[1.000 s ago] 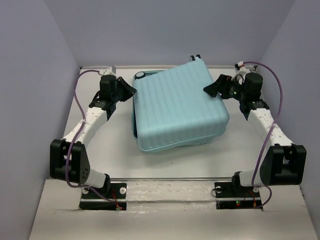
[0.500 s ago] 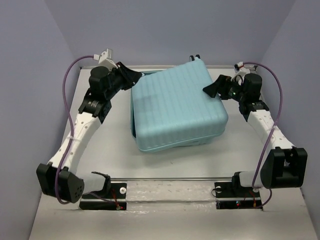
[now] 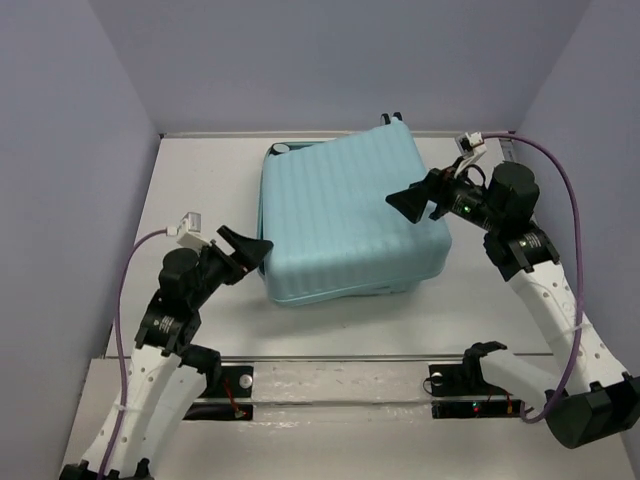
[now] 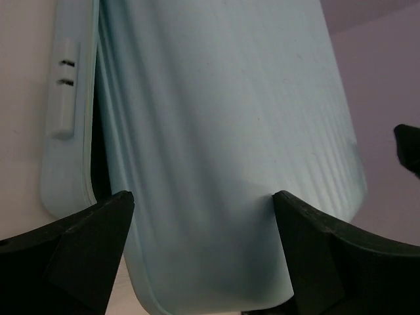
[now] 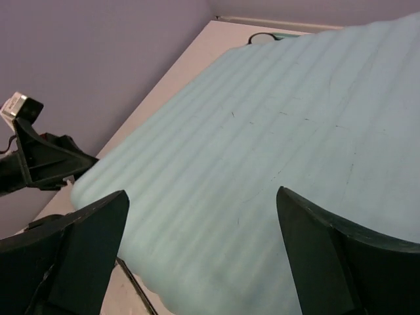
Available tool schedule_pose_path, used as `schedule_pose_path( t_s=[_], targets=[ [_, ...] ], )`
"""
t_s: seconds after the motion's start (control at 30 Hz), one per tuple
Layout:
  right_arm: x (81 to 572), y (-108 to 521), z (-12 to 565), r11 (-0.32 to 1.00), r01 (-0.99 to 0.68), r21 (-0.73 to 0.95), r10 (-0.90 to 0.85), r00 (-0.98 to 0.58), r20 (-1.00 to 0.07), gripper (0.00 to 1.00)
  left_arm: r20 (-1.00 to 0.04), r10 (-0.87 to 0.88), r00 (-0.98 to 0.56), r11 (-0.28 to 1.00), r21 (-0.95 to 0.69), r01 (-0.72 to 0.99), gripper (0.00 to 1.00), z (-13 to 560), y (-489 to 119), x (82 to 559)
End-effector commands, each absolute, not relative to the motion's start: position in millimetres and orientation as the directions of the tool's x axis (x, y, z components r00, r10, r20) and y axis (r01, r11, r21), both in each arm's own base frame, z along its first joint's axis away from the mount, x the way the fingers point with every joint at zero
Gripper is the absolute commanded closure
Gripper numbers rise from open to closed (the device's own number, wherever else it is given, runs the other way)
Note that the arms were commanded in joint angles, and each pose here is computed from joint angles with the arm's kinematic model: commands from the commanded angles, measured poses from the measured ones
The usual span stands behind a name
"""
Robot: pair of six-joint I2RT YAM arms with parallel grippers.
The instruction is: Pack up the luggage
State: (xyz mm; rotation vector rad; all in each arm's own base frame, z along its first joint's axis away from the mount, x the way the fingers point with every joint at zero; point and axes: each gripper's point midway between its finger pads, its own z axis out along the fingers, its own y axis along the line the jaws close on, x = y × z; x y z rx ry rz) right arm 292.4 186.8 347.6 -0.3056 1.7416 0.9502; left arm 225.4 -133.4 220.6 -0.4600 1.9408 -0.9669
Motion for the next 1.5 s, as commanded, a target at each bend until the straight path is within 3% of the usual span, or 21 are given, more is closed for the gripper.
schedule_pose_path(
  t_s=[0.0, 0.1, 0.2, 0.3, 0.47, 0.5, 0.53, 0.57, 0.63, 0.73, 0.9, 0.93, 1.07, 1.2, 1.4, 1.47],
  targets=[
    [298, 183, 333, 0.667, -0.591, 0.454, 0.225, -0.422, -0.879, 0.0, -0.322, -0.776, -0.542, 0.368, -0.93, 0.025, 0.01, 217, -141, 193],
    [301, 186, 322, 0.66, -0.59, 0.465, 0.22, -0.441, -0.87, 0.0, -0.239, -0.826, -0.511, 0.246, -0.968, 0.056, 0.01, 217, -141, 193],
    [310, 183, 312, 0.686, -0.559, 0.465, 0.219, -0.451, -0.865, 0.0, -0.199, -0.82, -0.537, 0.228, -0.974, 0.014, 0.01, 199, -146, 196],
    [317, 183, 306, 0.697, -0.533, 0.48, 0.231, -0.467, -0.854, 0.0, -0.209, -0.82, -0.533, 0.299, -0.95, -0.088, 0.01, 170, -140, 197],
    [324, 187, 306, 0.679, -0.524, 0.514, 0.264, -0.479, -0.837, 0.0, -0.135, -0.871, -0.472, 0.195, -0.977, -0.081, 0.01, 172, -132, 193],
    [324, 187, 308, 0.68, -0.52, 0.517, 0.269, -0.479, -0.835, 0.09, -0.186, -0.9, -0.395, 0.242, -0.966, -0.096, 0.01, 167, -116, 195],
    [321, 186, 311, 0.679, -0.524, 0.515, 0.27, -0.473, -0.838, 0.09, -0.214, -0.894, -0.394, 0.264, -0.962, -0.075, 0.01, 174, -114, 191],
    [317, 187, 315, 0.68, -0.531, 0.506, 0.272, -0.459, -0.846, 0.15, -0.254, -0.908, -0.332, 0.28, -0.96, -0.031, 0.01, 197, -104, 192],
    [304, 176, 338, 0.7, -0.535, 0.473, 0.295, -0.387, -0.874, 0.15, -0.312, -0.896, -0.315, 0.338, -0.94, -0.032, 0.01, 211, -100, 198],
    [279, 171, 380, 0.704, -0.578, 0.413, 0.297, -0.288, -0.91, 0.07, -0.433, -0.835, -0.34, 0.472, -0.881, -0.036, 0.01, 228, -100, 205],
    [217, 218, 408, 0.492, -0.802, 0.338, 0.194, -0.278, -0.941, 0.03, -0.518, -0.82, -0.244, 0.52, -0.852, 0.061, 0.01, 277, -88, 202],
    [187, 247, 400, 0.388, -0.859, 0.335, 0.139, -0.305, -0.942, 0.03, -0.534, -0.817, -0.215, 0.538, -0.842, 0.047, 0.01, 284, -83, 208],
    [131, 321, 353, 0.333, -0.926, 0.179, -0.078, -0.216, -0.973, 0.04, -0.624, -0.742, -0.245, 0.611, -0.78, 0.138, 0.01, 335, -98, 224],
    [82, 390, 289, 0.293, -0.956, -0.014, -0.342, -0.091, -0.935, 0.05, -0.684, -0.657, -0.317, 0.682, -0.719, 0.137, 0.01, 334, -113, 256],
    [52, 443, 225, 0.317, -0.945, -0.085, -0.384, -0.045, -0.922, 0.02, -0.693, -0.634, -0.342, 0.682, -0.71, 0.175, 0.01, 332, -119, 270],
    [59, 452, 195, 0.381, -0.918, -0.11, -0.415, -0.064, -0.908, 0.0, -0.696, -0.633, -0.34, 0.683, -0.708, 0.179, 0.01, 330, -116, 271]
  ],
)
